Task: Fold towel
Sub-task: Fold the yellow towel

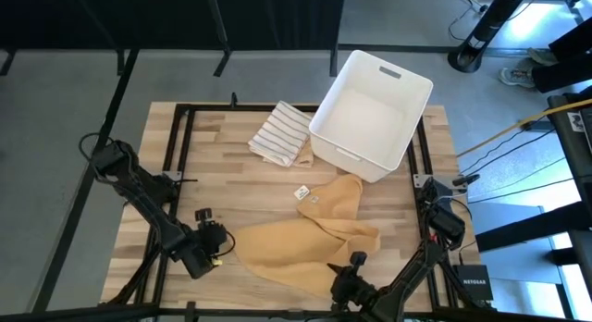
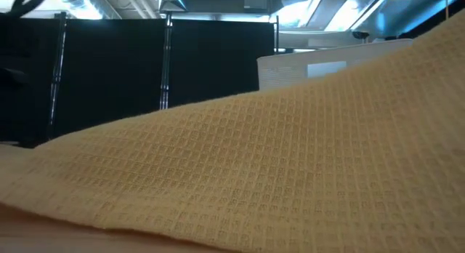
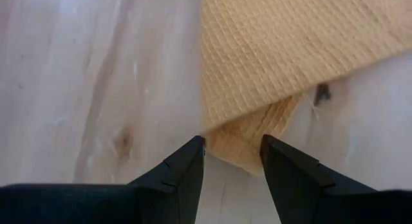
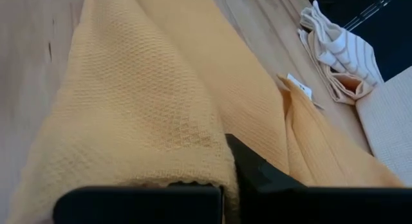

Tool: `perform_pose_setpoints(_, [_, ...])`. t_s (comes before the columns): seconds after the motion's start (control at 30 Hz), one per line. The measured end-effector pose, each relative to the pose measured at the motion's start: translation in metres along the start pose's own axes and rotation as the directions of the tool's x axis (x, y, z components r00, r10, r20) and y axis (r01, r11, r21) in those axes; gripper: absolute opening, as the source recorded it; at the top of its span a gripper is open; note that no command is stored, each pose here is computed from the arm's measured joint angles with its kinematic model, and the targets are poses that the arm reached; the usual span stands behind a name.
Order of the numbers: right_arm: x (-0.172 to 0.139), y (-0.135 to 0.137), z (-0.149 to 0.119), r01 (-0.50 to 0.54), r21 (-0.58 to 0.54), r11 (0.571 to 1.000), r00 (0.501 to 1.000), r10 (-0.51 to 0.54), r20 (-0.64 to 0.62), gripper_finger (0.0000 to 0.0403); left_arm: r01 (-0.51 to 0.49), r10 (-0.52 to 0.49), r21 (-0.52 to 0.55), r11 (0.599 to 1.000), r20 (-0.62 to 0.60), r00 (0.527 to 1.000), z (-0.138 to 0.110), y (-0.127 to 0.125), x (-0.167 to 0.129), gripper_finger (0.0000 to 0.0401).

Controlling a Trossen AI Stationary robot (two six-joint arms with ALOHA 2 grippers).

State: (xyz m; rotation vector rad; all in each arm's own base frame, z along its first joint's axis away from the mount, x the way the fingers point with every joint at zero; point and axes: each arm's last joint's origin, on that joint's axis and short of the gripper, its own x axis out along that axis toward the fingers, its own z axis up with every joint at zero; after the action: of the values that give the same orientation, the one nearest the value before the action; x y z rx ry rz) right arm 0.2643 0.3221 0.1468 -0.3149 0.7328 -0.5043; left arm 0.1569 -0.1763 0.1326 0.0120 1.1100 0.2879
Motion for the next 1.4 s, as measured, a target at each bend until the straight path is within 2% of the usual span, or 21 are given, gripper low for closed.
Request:
perform_pose_setpoints(0.1, [0.000, 0.000, 0.000, 0.001, -0.002, 1.000, 1.000, -0.001, 0.004, 0.0010, 0.013, -0.012, -0.038, 0.999, 0.018, 1.000, 0.001, 0.002, 0.005, 0.0148])
perform_pose_setpoints(0.2, [0.000, 0.000, 0.000, 0.003, -0.002, 1.000, 1.000, -0.003, 0.008, 0.0010, 0.048, -0.047, -0.027, 0.998, 0.052, 0.998, 0.002, 0.001, 0.009, 0.0131])
perform_pose_setpoints(0.3, [0.000, 0.000, 0.000, 0.007, -0.002, 1.000, 1.000, -0.007, 0.016, 0.0010, 0.070, -0.070, 0.000, 0.998, 0.066, 0.995, 0.004, -0.001, 0.011, 0.0088])
perform_pose_setpoints(0.4, [0.000, -0.001, 0.001, 0.020, -0.003, 1.000, 0.999, -0.020, 0.044, 0.0010, 0.068, -0.069, 0.014, 0.998, 0.059, 0.996, 0.004, -0.001, 0.011, 0.0029])
perform_pose_setpoints(0.47, [0.000, -0.001, 0.002, 0.034, -0.002, 0.999, 0.997, -0.033, 0.075, 0.0010, 0.041, -0.042, 0.013, 0.999, 0.042, 0.998, 0.004, 0.002, 0.009, 0.0010])
perform_pose_setpoints(0.57, [-0.005, -0.004, 0.009, 0.048, 0.003, 0.999, 0.993, -0.048, 0.112, 0.0006, -0.043, 0.043, 0.012, 0.999, 0.005, 0.999, 0.007, 0.007, -0.001, 0.0011])
perform_pose_setpoints(0.67, [-0.021, -0.017, 0.031, 0.059, 0.019, 0.998, 0.986, -0.061, 0.158, 0.0004, -0.113, 0.113, 0.021, 0.993, 0.022, 0.993, 0.021, 0.009, -0.028, 0.0004])
perform_pose_setpoints(0.77, [-0.044, -0.040, 0.057, 0.085, 0.020, 0.996, 0.973, -0.087, 0.212, 0.0005, -0.196, 0.193, 0.034, 0.980, 0.091, 0.977, 0.036, 0.014, -0.062, 0.0006])
perform_pose_setpoints(0.93, [-0.083, -0.095, 0.106, 0.093, 0.048, 0.994, 0.958, -0.103, 0.267, 0.0003, -0.316, 0.303, 0.011, 0.949, 0.262, 0.916, 0.063, 0.029, -0.125, 0.0003])
perform_pose_setpoints(0.97, [-0.088, -0.108, 0.115, 0.095, 0.025, 0.995, 0.956, -0.098, 0.278, 0.0003, -0.328, 0.313, 0.003, 0.945, 0.293, 0.903, 0.069, 0.034, -0.137, 0.0005])
perform_pose_setpoints(1.0, [-0.094, -0.120, 0.124, 0.094, 0.015, 0.995, 0.953, -0.094, 0.288, 0.0004, -0.334, 0.318, -0.008, 0.943, 0.328, 0.890, 0.074, 0.037, -0.148, 0.0006])
perform_pose_setpoints(1.1, [-0.110, -0.160, 0.151, 0.094, 0.090, 0.991, 0.933, -0.119, 0.339, 0.0004, -0.312, 0.281, -0.002, 0.950, 0.438, 0.854, 0.088, 0.046, -0.172, 0.0007])
perform_pose_setpoints(1.17, [-0.120, -0.187, 0.164, 0.105, 0.136, 0.985, 0.917, -0.149, 0.371, 0.0004, -0.305, 0.281, -0.036, 0.952, 0.500, 0.819, 0.098, 0.055, -0.189, 0.0004])
perform_pose_setpoints(1.4, [-0.141, -0.264, 0.188, 0.109, 0.205, 0.973, 0.905, -0.182, 0.385, 0.0004, -0.347, 0.316, -0.085, 0.934, 0.651, 0.690, 0.113, 0.092, -0.234, 0.0008])
